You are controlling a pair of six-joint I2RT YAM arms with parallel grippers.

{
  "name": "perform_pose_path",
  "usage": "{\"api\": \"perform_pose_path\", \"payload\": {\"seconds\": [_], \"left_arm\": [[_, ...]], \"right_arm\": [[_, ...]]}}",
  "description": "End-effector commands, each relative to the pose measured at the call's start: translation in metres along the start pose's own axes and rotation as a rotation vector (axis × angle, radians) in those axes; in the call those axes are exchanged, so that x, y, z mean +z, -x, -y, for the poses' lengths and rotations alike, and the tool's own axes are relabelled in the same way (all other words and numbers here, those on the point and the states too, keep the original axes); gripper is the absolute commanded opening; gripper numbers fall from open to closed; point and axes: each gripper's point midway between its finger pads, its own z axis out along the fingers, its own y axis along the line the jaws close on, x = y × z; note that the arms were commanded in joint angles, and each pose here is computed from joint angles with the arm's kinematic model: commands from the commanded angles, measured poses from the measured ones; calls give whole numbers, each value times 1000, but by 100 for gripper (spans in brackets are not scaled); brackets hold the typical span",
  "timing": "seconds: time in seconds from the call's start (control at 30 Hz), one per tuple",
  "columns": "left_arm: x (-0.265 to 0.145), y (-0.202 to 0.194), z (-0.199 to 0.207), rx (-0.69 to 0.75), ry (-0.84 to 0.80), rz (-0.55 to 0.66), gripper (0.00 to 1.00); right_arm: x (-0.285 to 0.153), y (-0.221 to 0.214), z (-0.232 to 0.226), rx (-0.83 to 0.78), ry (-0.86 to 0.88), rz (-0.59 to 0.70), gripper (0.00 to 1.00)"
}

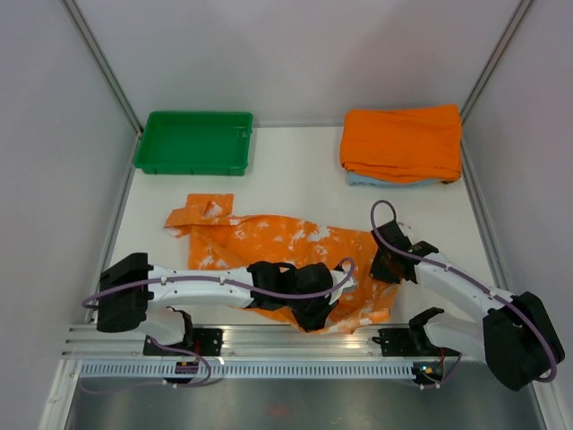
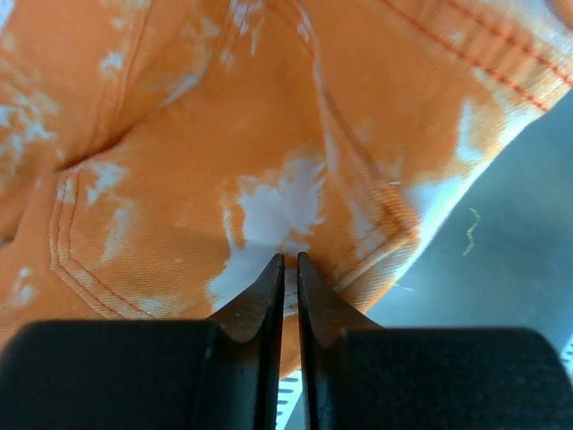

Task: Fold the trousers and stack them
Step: Flatten the trousers out

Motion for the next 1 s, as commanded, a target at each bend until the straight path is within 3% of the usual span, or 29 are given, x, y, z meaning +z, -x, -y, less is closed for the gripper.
{"api": "perform_pose_path", "payload": {"seconds": [0.0,0.13,0.33,0.43,0.5,0.57,0.63,0.77,0.97], "left_arm": [[7,-10,-10,-44,73,-15,16],[4,0,-65,-172,364,84,20],[-34,18,-114,-375,536,202,19],[-54,44,-106,-345,441,333,20],[-52,68,-84,-221,285,419,31],[-48,89,-75,-152,234,460,34],[-17,88,-83,-135,255,378,33],[35,118,-83,-79,242,262,18],[78,149,-61,-4,94,244,17]], "right_arm": [[9,33,-25,-3,61,118,6],[28,42,-20,19,26,159,0],[56,66,-9,51,-56,151,0],[63,97,7,118,-91,181,0],[61,130,12,203,-72,211,0],[55,156,4,250,-13,207,0],[49,175,-1,232,0,260,0],[42,202,13,207,-74,316,0],[26,223,47,284,4,356,0]]}}
